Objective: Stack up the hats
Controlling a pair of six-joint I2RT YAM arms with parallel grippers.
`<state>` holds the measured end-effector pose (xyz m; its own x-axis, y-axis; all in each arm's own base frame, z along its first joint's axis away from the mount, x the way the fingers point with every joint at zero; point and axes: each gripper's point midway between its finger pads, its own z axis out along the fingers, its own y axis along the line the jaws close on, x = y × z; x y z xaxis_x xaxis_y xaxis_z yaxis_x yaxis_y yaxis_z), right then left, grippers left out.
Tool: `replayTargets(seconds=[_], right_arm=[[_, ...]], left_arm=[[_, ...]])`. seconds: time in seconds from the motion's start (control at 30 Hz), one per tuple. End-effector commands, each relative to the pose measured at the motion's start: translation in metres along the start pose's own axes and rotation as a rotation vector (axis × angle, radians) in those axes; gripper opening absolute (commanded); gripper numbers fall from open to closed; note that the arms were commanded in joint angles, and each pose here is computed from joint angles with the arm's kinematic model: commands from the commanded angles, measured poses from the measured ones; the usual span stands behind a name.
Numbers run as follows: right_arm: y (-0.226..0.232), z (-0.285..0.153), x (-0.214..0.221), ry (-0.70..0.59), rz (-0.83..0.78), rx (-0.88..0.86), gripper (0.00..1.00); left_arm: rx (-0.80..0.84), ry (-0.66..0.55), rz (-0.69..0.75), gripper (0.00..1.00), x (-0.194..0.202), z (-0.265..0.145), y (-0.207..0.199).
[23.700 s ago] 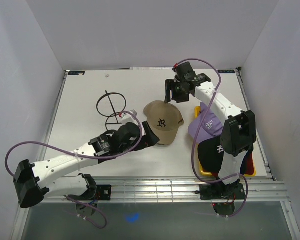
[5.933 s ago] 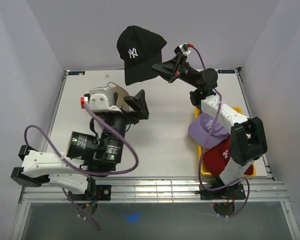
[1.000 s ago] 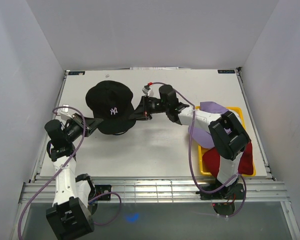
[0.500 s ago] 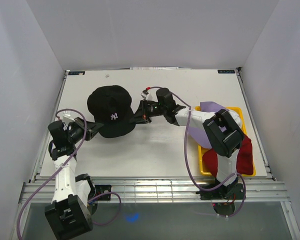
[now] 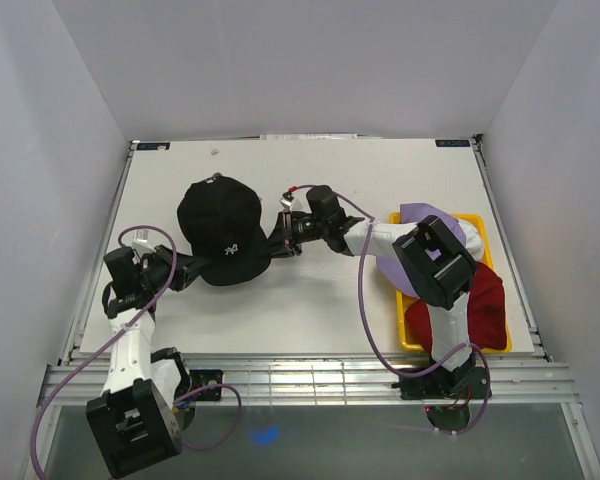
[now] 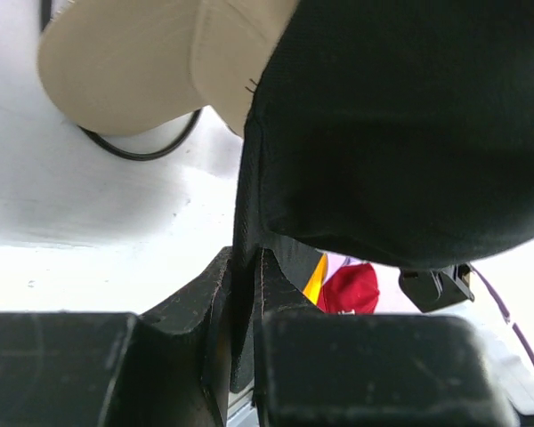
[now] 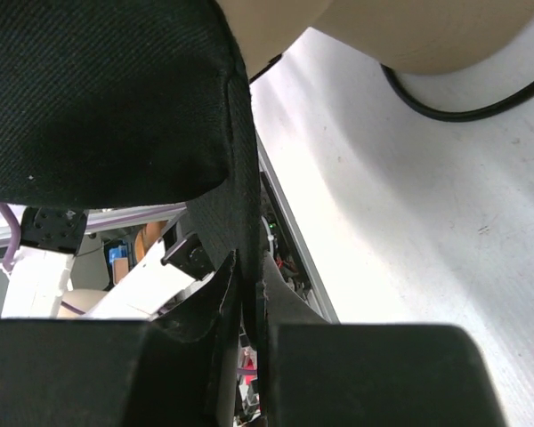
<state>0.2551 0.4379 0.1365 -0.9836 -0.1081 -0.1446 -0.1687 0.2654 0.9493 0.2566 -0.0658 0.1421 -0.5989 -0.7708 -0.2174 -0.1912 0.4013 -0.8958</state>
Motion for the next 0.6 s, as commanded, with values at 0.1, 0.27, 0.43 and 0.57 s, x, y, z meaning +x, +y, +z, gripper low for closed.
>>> replayTargets(seconds=[0.1, 0.27, 0.43, 0.57], right_arm=[[-0.031, 0.021, 0.019, 0.018, -0.005, 0.086, 0.08], [-0.037, 0.024, 0.015, 0.007, -0.004, 0.106, 0.08], [-0.049, 0.026, 0.015, -0.004, 0.008, 0.145, 0.08], [-0.056, 0.028, 0.014, -0.015, 0.018, 0.166, 0.08]], left_arm=[[-0.043, 0.053, -0.026, 0.0, 0.016, 0.002, 0.012], [-0.1, 0.04, -0.047, 0.0, 0.012, 0.004, 0.022], [-0.16, 0.015, -0.05, 0.0, 0.008, 0.004, 0.032], [-0.191, 0.012, -0.06, 0.0, 0.007, 0.004, 0.038]])
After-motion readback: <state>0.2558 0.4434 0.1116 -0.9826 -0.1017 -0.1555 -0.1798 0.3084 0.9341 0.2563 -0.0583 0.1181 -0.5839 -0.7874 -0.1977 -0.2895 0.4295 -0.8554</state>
